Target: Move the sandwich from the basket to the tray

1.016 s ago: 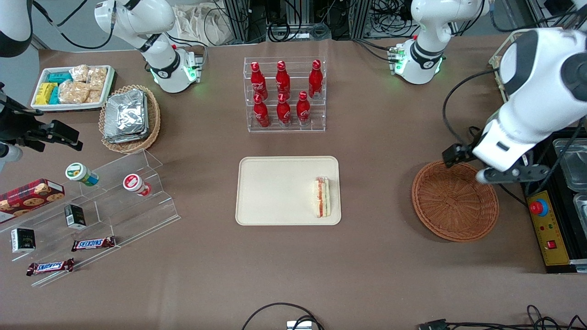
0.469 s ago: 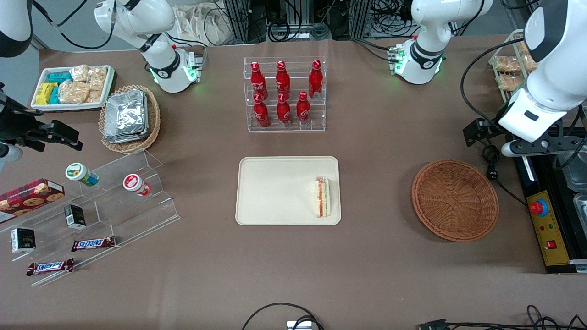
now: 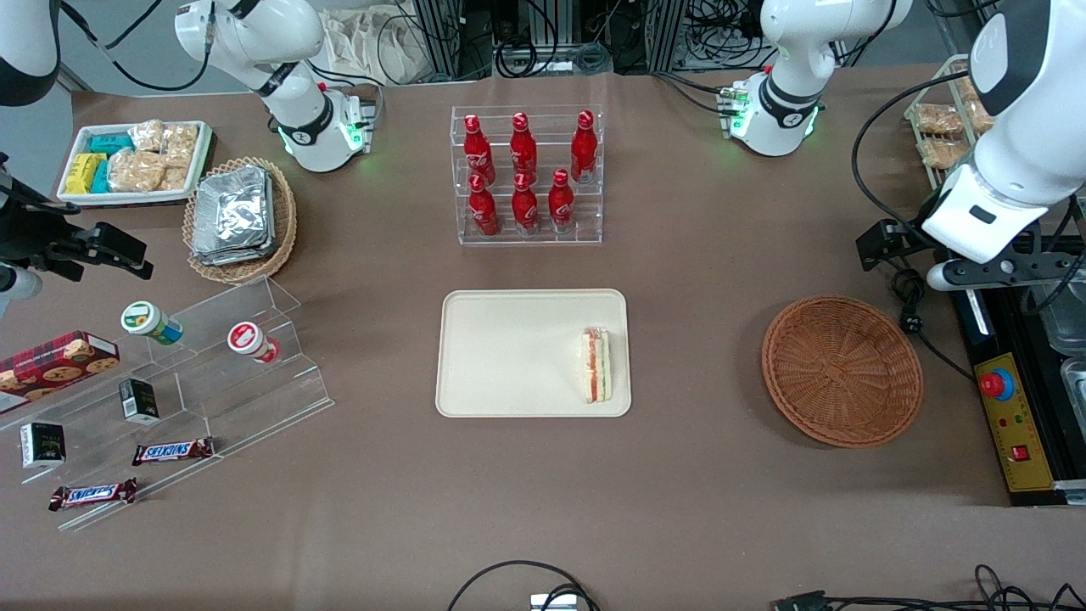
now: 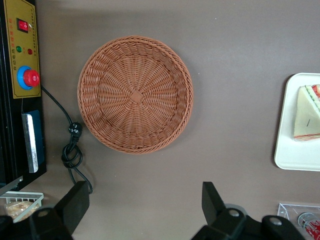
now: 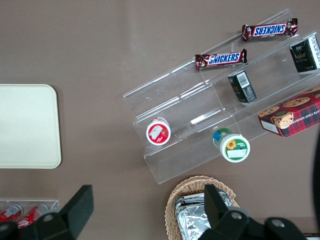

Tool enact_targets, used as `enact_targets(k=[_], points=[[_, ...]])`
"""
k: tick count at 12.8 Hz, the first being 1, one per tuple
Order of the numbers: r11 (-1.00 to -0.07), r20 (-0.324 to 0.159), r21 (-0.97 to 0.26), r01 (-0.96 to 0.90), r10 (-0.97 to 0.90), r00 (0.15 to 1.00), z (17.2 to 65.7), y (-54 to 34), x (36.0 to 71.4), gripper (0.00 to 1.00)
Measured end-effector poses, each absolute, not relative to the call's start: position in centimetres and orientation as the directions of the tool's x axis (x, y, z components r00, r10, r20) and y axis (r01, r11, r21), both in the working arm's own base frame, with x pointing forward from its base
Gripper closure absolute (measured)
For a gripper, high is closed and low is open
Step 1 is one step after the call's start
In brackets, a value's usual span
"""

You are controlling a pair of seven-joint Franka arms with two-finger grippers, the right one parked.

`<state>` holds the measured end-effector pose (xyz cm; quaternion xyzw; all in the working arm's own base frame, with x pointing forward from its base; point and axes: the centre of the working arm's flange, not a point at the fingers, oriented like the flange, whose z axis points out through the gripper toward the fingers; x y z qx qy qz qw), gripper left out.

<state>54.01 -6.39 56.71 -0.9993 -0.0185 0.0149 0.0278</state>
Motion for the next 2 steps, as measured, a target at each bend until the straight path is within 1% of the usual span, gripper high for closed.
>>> enact_targets(k=[2], points=[[-0.998,-0.028,-0.056,0.036,0.037,0.999,56.71,-6.42,54.01,0.0]])
